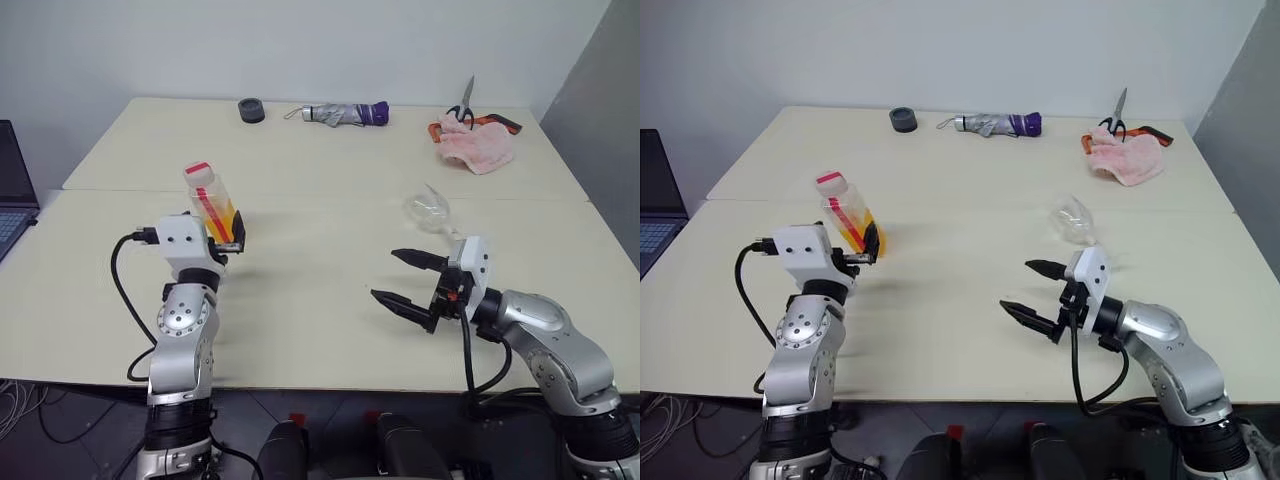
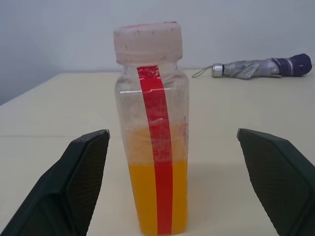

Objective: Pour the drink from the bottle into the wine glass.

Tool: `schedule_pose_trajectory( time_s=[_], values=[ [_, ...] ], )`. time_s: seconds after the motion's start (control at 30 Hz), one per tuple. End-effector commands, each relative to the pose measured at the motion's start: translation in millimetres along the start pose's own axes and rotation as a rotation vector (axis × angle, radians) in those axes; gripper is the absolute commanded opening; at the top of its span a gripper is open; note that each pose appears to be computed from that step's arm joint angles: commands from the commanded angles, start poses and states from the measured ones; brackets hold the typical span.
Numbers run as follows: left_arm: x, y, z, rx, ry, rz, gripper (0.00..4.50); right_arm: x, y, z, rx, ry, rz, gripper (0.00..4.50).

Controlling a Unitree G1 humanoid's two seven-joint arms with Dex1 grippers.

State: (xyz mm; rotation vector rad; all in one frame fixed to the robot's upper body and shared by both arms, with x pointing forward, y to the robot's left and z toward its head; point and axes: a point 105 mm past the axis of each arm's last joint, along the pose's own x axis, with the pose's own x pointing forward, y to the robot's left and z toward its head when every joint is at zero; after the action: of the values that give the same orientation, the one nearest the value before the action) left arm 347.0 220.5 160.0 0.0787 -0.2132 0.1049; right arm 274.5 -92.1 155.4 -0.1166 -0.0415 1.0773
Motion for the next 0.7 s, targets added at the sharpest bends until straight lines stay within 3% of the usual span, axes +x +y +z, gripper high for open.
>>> schedule_pose_trajectory(
  time_s=[0.03,0.7],
  values=[
    [4,5,11,0.006,-0.032,0.023,4.45,5,5,15,-0.042,-0.044,0.036,4.5],
    [25,18,9,0.012,0.023,0.058,4.45,19,14,29,-0.038,-0.059,0.144,4.5]
  ],
)
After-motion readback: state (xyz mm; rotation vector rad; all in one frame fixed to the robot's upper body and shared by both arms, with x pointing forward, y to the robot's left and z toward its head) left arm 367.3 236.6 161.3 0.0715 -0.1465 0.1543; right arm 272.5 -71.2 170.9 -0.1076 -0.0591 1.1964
